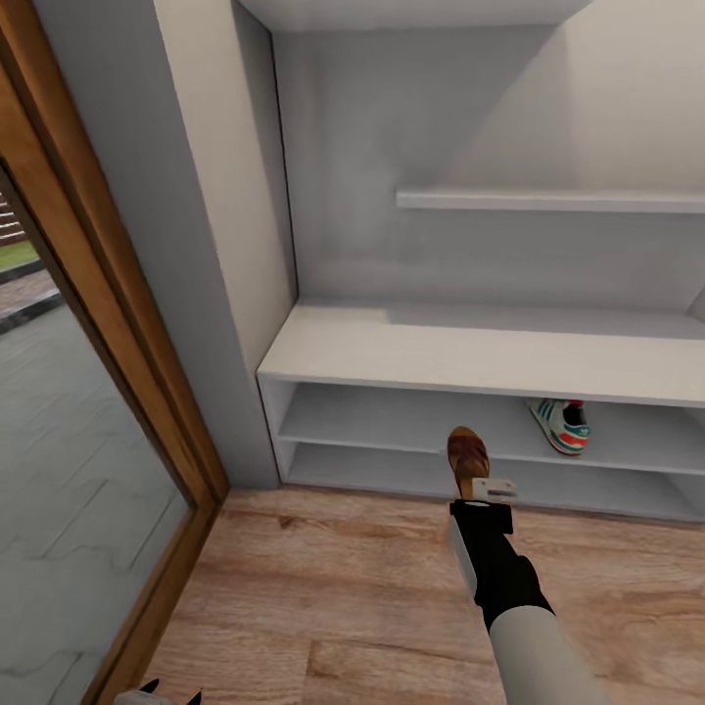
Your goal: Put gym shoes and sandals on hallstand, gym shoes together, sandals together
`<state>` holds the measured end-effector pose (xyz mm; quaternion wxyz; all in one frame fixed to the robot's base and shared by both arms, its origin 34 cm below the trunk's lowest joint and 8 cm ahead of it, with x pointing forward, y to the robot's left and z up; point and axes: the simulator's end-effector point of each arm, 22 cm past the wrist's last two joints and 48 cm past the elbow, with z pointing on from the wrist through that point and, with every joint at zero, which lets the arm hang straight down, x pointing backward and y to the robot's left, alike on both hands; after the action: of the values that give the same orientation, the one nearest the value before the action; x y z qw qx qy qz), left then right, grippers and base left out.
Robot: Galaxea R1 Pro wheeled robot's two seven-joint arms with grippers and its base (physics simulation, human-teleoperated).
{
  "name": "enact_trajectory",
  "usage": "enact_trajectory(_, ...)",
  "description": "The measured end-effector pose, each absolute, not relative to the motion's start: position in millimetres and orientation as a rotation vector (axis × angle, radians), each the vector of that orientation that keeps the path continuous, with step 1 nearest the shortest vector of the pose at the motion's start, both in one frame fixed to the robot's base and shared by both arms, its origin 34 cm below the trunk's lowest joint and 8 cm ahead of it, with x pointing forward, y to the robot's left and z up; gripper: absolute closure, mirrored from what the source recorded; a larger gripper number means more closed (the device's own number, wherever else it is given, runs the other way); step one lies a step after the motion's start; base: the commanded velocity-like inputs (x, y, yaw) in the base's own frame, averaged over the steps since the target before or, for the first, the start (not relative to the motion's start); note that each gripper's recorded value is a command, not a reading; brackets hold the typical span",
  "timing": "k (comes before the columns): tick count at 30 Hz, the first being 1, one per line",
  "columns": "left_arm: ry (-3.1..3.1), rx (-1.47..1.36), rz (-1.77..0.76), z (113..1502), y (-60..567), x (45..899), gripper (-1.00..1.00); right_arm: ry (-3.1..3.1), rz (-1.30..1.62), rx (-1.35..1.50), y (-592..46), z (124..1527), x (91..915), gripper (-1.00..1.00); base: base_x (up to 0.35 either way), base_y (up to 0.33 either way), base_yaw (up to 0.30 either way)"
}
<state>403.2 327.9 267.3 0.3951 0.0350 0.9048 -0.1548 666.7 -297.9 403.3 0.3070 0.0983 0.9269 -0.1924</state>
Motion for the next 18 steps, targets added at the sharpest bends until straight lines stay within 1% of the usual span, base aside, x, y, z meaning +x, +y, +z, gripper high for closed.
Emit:
enact_trajectory(7,2.294,0.087,-0.392,267.4,328.0,403.3,-1.0,2.452,-0.51,0.259,-298.0,403.3,666.7,1.0,0.268,-0.138,0.0)
enact_trajectory(14,2.293,0.087,-0.391,267.4,329.0,403.5,-1.0,2.452,-0.509,0.258,-297.9,402.9,666.8,1.0,0.04,-0.013,0.0)
enact_trajectory(18,2.294,0.088,-0.391,267.5,328.6,403.4,-1.0,2.452,-0.509,0.258,-297.7,403.3,666.8,1.0,0.229,-0.001,0.0)
